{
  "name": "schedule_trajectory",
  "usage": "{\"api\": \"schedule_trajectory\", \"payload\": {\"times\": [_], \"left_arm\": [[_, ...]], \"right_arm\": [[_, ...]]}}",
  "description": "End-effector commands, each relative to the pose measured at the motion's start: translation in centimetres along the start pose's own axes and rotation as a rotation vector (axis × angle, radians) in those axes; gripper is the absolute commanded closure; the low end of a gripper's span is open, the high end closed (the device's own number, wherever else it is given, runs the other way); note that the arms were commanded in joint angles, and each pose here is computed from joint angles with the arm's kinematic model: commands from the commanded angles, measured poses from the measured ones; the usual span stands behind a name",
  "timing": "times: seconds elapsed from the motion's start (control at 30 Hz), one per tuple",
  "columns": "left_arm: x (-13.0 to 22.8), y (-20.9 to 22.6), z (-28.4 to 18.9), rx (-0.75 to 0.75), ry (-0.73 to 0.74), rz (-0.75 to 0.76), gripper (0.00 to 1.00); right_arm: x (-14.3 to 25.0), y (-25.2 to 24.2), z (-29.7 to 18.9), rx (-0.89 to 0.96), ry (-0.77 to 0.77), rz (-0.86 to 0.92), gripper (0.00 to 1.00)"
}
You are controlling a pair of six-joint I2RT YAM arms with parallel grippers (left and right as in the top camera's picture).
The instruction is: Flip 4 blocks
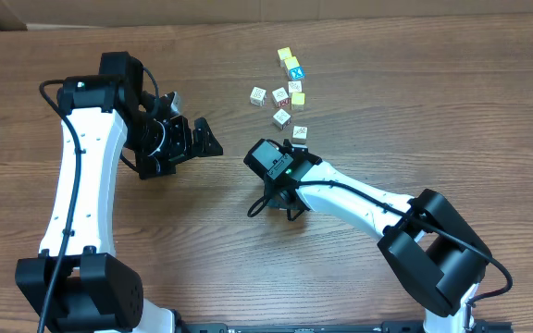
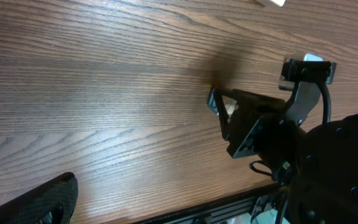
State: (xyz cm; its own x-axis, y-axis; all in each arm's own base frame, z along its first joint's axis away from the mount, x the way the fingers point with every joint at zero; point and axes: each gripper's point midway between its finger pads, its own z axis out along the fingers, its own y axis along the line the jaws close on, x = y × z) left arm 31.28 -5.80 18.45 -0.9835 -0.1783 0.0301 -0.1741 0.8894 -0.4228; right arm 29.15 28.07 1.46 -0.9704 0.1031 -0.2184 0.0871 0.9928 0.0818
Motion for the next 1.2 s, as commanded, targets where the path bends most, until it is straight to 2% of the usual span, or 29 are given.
{"api": "schedule_trajectory", "payload": {"times": [0.0,0.33,0.43,1.17], "left_arm": [[-0.35,-0.29,-0.34,0.0,-0.014,0.022,0.0],[-0.35,-0.29,-0.34,0.0,-0.014,0.022,0.0],[-0.35,-0.29,-0.34,0.0,-0.014,0.022,0.0],[-0.35,-0.29,-0.34,0.0,-0.014,0.022,0.0]], "right_arm": [[-1.09,-0.62,-0.07,0.036,-0.058,-0.001,0.68],[-1.15,-0.69,-0.07,0.04,-0.062,-0.002,0.68],[-1.14,-0.71,-0.07,0.041,-0.061,-0.002,0.63],[-0.78,-1.12,-0.08,0.058,-0.047,-0.006,0.62]]}}
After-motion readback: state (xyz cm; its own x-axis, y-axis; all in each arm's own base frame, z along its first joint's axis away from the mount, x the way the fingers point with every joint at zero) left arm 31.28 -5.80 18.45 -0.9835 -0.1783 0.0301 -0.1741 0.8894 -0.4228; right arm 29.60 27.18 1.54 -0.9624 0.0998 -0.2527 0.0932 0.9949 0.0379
